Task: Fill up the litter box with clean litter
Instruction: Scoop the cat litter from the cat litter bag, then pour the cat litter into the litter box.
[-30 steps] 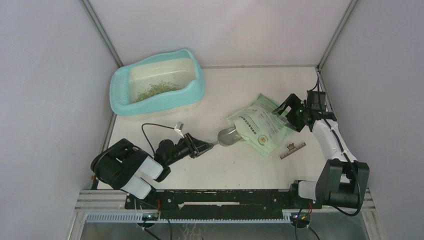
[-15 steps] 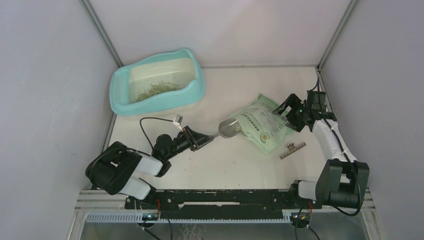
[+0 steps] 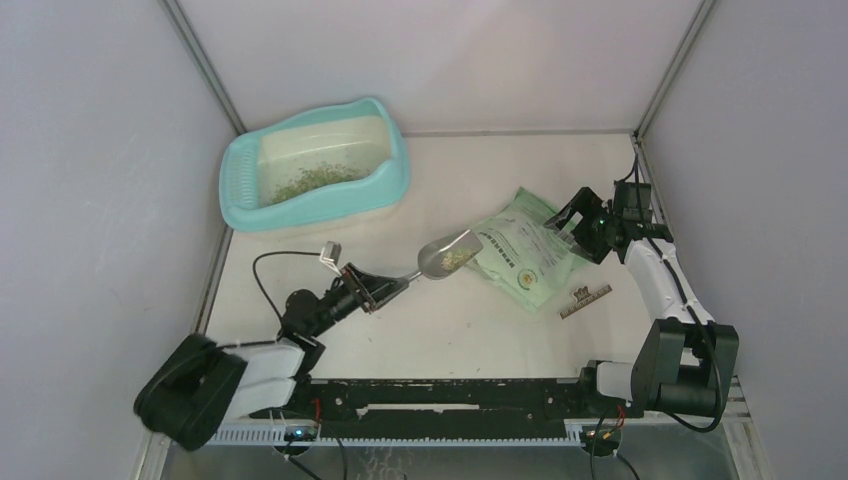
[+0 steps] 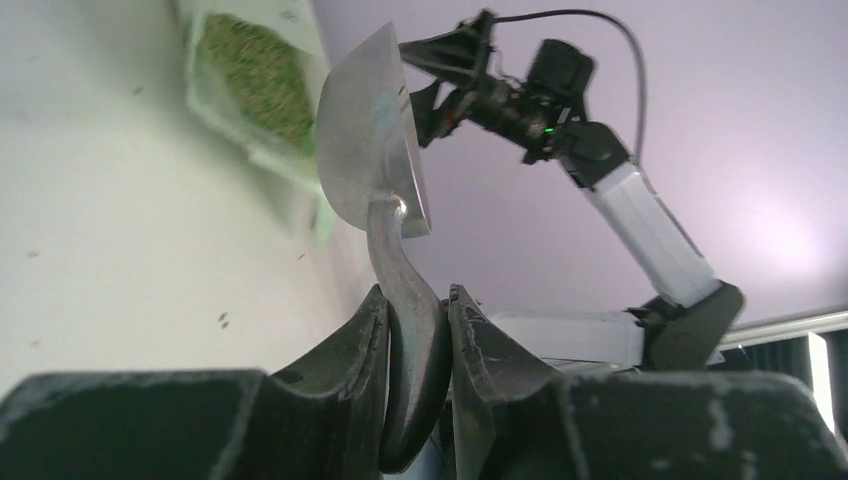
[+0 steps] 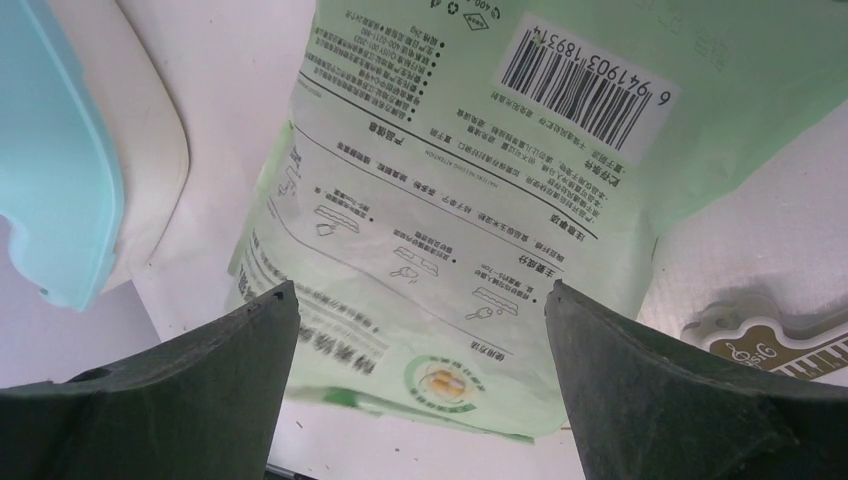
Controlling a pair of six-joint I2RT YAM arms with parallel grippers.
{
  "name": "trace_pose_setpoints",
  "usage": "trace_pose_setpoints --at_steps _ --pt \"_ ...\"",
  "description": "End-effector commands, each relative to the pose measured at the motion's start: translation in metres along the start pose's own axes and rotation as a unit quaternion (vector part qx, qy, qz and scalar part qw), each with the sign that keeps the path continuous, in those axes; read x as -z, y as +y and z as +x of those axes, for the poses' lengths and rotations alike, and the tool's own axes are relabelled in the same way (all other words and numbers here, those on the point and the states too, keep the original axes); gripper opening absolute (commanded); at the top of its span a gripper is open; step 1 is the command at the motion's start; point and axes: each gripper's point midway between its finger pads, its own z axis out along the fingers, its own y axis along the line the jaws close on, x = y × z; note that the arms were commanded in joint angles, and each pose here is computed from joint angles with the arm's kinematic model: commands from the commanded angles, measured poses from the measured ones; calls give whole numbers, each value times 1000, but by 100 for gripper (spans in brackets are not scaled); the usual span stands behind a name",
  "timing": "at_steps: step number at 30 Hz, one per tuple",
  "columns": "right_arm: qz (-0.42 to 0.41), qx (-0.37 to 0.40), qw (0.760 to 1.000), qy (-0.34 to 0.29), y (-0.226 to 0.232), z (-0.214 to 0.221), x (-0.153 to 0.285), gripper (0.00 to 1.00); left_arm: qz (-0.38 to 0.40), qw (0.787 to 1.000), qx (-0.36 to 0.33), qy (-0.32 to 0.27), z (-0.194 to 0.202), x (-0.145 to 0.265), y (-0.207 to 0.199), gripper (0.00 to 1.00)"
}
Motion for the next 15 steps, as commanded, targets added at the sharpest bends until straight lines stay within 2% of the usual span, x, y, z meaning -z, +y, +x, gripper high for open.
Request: trace_pose_setpoints --at_steps 1,3,7,10,15 --pt "-17 14 1000 -15 10 -7 3 99 28 999 -15 -15 -1 19 -19 17" --pt "-19 14 1000 -17 11 -7 4 99 12 999 -30 -23 -8 20 -25 17" --pt "-21 12 1000 -14 13 -6 5 99 -37 991 -114 -64 -42 25 -62 20" --pt "-25 13 1000 -13 17 -4 5 99 -31 989 -126 -73 -67 27 -93 20" --pt "-31 14 999 -10 22 0 6 99 -63 974 -196 -95 -113 18 -138 19"
